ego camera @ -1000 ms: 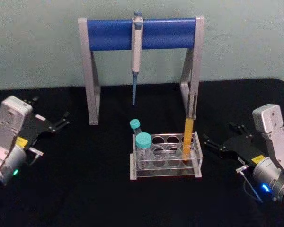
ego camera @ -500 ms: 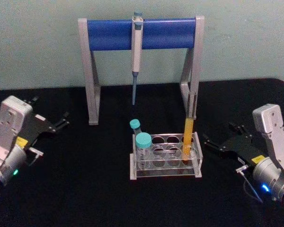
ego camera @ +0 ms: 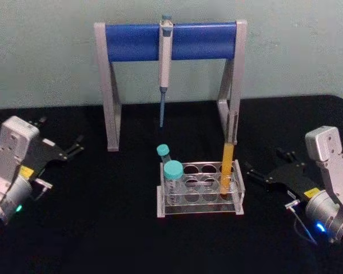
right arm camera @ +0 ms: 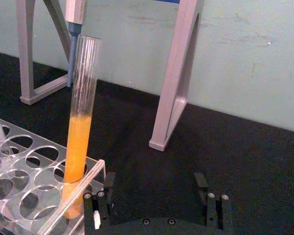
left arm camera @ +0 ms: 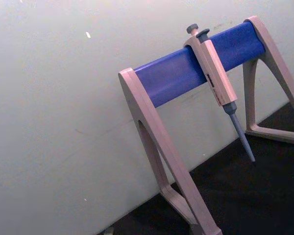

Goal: Pick up the test tube from the test tube rack, shake it, then place it back into the test tube rack.

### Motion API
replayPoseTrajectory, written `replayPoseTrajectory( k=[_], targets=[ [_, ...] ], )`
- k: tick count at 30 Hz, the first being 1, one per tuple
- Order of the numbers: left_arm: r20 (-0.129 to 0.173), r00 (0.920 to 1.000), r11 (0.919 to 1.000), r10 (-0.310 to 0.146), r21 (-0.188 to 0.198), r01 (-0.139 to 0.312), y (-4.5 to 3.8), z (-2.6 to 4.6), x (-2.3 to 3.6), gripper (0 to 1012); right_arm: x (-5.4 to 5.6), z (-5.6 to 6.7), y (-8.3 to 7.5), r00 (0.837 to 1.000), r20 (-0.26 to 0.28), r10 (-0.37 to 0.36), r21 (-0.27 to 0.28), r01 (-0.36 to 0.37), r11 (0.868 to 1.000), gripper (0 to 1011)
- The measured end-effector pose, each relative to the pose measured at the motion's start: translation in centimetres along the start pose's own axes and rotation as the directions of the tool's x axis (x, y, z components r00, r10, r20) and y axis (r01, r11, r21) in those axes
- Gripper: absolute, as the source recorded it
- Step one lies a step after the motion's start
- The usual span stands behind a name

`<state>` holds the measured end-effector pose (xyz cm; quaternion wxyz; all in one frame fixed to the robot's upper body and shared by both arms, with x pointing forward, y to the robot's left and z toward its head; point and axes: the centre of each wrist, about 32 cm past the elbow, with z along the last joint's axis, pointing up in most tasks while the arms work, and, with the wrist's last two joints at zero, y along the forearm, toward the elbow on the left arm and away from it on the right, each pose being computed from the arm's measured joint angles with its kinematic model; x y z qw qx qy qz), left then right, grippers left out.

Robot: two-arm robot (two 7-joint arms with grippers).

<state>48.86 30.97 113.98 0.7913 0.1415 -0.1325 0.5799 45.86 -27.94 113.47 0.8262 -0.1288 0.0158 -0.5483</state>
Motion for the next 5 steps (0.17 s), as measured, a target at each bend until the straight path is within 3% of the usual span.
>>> replayPoseTrajectory(
  k=[5],
  targets=[
    [0.000, 1.0000, 1.0000, 0.000, 0.000, 0.000, 0.00, 0.00, 0.00, 1001, 0.00, 0.00, 0.00, 1.000, 0.000, 0.000, 0.000, 0.000, 1.000, 1000]
  ],
)
